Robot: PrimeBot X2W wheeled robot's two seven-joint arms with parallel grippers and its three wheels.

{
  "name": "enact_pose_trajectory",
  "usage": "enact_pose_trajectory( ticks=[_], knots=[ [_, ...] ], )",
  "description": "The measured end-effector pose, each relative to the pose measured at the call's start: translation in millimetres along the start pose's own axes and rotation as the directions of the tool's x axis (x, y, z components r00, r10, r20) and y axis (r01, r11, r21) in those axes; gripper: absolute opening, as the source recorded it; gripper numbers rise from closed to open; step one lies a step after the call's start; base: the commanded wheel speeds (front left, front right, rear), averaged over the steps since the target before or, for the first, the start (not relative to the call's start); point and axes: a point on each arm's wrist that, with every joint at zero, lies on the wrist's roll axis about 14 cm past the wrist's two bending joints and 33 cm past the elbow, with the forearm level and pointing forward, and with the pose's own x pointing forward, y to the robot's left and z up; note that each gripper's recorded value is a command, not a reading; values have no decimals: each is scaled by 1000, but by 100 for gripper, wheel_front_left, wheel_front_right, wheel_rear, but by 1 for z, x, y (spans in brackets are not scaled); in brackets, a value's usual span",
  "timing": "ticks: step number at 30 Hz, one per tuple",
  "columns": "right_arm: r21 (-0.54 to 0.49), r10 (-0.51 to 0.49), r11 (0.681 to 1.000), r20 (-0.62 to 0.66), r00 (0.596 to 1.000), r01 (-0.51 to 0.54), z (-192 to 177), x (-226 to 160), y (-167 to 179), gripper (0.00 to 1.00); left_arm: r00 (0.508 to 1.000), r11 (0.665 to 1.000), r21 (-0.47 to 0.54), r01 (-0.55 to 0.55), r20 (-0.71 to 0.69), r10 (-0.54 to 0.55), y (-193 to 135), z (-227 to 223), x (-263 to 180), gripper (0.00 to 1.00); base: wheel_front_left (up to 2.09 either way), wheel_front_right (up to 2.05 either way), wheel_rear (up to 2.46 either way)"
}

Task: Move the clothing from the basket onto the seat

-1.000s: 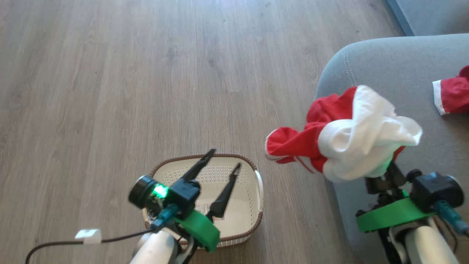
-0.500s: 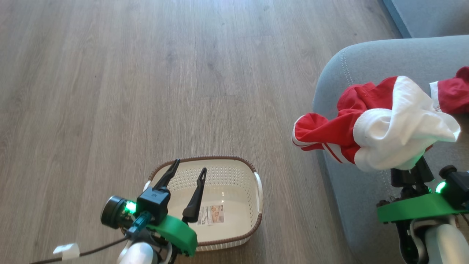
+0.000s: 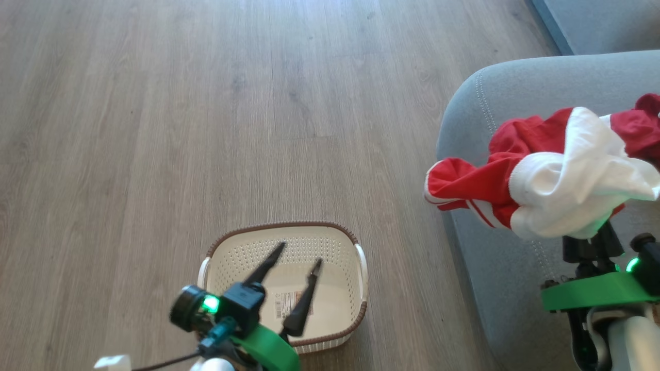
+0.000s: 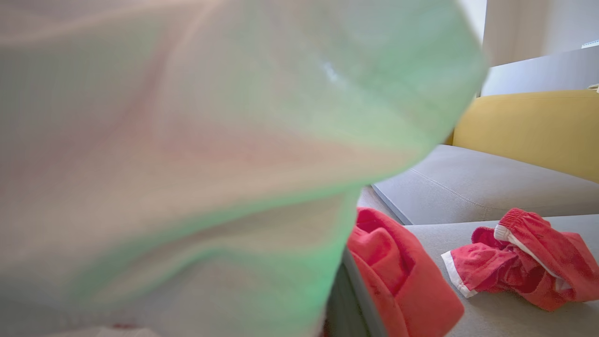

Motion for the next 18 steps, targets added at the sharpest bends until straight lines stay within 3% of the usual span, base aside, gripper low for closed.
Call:
enact_pose_trajectory(
  ticks=[11, 18],
  knots=[
    [-9, -22, 1000, 7, 1000, 22, 3, -3, -7, 0, 991, 992, -21, 127, -46, -128, -42, -15, -9, 100, 0, 0, 0],
    [-9, -22, 1000, 17, 1000, 22, 6, -4, -7, 0, 989, 991, -27, 131, -58, -133, -46, -19, -13, 100, 0, 0, 0]
  ],
)
